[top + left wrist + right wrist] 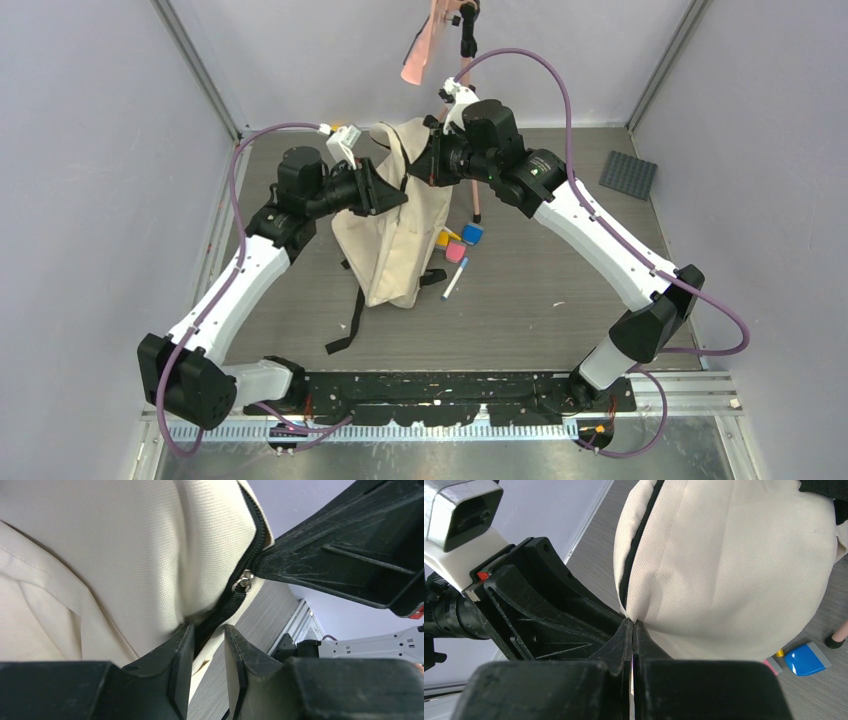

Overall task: Pack the student bag
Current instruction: Zip the student bag at the center of the board, then place the student bag at the center of the board.

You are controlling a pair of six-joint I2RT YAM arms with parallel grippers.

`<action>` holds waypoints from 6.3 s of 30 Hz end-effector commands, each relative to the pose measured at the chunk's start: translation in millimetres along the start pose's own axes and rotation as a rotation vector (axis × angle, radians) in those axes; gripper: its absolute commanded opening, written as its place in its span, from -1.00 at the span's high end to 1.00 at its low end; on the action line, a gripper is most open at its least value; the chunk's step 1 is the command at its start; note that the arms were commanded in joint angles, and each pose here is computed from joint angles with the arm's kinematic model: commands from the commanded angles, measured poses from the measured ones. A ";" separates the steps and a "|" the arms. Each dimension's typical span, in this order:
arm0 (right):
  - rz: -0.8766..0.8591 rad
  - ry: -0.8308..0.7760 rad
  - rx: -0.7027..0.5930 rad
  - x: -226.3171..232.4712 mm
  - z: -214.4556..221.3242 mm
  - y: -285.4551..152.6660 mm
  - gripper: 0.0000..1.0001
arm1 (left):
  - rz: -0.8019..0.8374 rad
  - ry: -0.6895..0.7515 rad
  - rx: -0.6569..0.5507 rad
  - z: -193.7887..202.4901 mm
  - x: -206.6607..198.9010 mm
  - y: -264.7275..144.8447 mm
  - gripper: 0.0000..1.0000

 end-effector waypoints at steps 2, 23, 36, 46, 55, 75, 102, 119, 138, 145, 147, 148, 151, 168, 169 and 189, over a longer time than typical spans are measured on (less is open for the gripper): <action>-0.179 -0.016 -0.178 47.5 -44.9 -34.8 0.99 | -0.019 0.046 -0.068 -10.1 -1.4 -3.9 0.34; -0.186 -0.019 -0.153 49.4 -43.1 -31.7 0.99 | 0.011 0.057 -0.127 -21.9 -7.6 -3.6 0.45; -0.175 -0.025 -0.159 48.0 -44.3 -30.7 0.99 | -0.011 0.067 -0.102 -13.9 -8.2 -12.9 1.00; -0.153 -0.026 -0.240 48.6 -58.6 -45.6 0.99 | -0.050 0.053 -0.002 15.6 2.1 -17.4 1.00; -0.141 -0.019 -0.280 48.8 -66.2 -50.2 0.99 | -0.047 0.021 0.073 43.7 4.4 -24.6 1.00; -0.052 -0.006 -0.331 34.5 -72.8 -45.1 0.99 | -0.080 -0.012 0.342 107.0 9.7 -54.6 1.00; 0.124 -0.031 -0.246 -19.9 -22.2 -49.4 0.99 | -0.277 -0.104 0.120 3.7 158.0 20.2 -0.50; 0.158 -0.023 -0.224 -25.1 -19.4 -46.6 0.99 | -0.094 -0.207 0.185 10.1 210.5 110.4 -0.43; 0.192 -0.056 -0.183 -32.6 -13.2 -37.2 0.99 | 0.019 -0.247 0.222 32.8 178.9 112.5 1.00; 0.216 -0.088 -0.152 -39.9 -6.4 -23.1 0.99 | -0.224 -0.265 0.125 38.8 182.4 42.2 1.00; 0.223 -0.101 -0.142 -40.9 -4.8 -14.1 0.99 | -0.314 -0.263 0.127 47.1 178.9 19.9 1.00; 0.232 -0.112 -0.126 -43.6 -1.4 -5.6 0.99 | -0.357 -0.259 0.131 51.0 175.4 8.9 1.00; 0.229 -0.141 -0.113 -37.5 0.0 10.2 0.99 | -0.575 -0.246 0.112 55.9 171.1 -32.8 1.00; 0.333 -0.152 -0.058 -65.5 15.9 173.5 0.99 | -1.080 -0.368 0.080 113.6 167.6 -164.2 1.00; 0.328 -0.138 -0.038 -66.3 20.8 182.2 0.99 | -1.086 -0.381 0.088 116.9 168.9 -167.3 1.00; 0.242 -0.160 -0.017 -48.6 -1.3 109.5 -0.40 | -1.051 -0.494 0.069 122.5 129.9 -191.8 -0.15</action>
Point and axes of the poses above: each gripper's point midway between its finger pads, its own y axis out along the fingers, its own x axis along the line the jaws close on, z = x × y, the point moved 3 cm from there along -y, back along the fingers, and after that the axes turned 9 degrees about y, right-handed, at the moved point
